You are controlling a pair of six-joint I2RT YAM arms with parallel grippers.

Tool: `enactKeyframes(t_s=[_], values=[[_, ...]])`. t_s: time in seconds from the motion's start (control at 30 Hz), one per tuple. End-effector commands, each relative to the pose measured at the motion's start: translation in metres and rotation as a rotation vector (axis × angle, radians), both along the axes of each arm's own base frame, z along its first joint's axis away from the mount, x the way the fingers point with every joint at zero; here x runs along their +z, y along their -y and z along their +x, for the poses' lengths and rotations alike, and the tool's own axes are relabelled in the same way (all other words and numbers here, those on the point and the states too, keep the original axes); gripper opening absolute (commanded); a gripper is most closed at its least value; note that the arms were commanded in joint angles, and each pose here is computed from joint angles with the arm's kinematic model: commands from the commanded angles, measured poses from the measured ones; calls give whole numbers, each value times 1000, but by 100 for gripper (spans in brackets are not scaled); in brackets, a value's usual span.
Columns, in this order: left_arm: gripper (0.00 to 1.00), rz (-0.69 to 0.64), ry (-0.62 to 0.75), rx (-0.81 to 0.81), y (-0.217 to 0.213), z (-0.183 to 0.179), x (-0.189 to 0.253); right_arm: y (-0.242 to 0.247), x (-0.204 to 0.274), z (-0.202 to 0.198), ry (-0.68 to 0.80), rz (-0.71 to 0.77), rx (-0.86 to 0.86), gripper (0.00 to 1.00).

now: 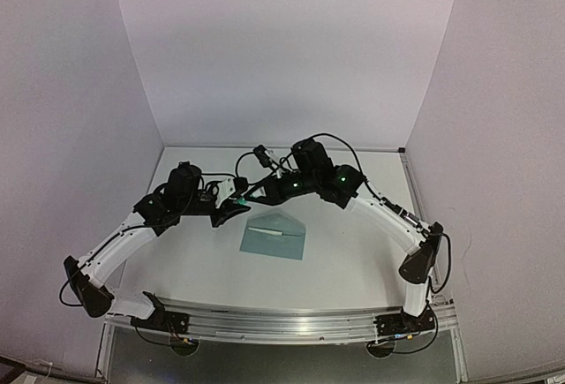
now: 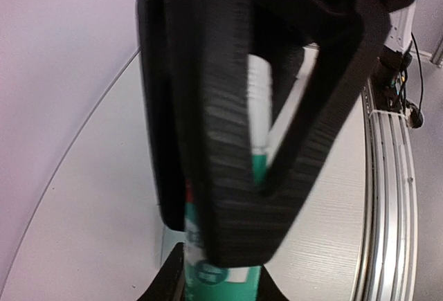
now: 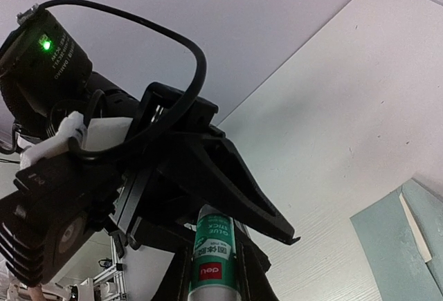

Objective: Place the letter into the envelope and seal it

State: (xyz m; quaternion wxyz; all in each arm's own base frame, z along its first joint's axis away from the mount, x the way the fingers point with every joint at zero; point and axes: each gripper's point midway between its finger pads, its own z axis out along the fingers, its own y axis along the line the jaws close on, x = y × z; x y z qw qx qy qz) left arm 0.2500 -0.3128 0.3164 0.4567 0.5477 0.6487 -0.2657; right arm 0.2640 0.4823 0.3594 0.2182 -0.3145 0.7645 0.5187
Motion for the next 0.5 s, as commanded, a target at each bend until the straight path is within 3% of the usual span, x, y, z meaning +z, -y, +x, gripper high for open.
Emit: enactKeyframes(t_s=[0.0,0.07,0.13,0.23,0.3,0.37,0.47], values=[[14,-60,50,-4,2,-1,32,-7,12,-2,33,42,28,0],[3,-58,53,0,1,0,32,-7,9,-2,34,36,26,0],[0,-53,53,4,0,0,32,-6,8,-2,32,33,25,2],[0,-41,60,5,-2,-2,31,-3,13,-4,39,39,22,49],[0,-24,65,4,-5,-2,28,5,24,-6,65,52,16,62],[0,-4,68,1,-7,-4,25,14,30,-4,90,53,-6,67],[0,13,74,-5,-9,-6,22,28,34,-4,108,50,-29,65]])
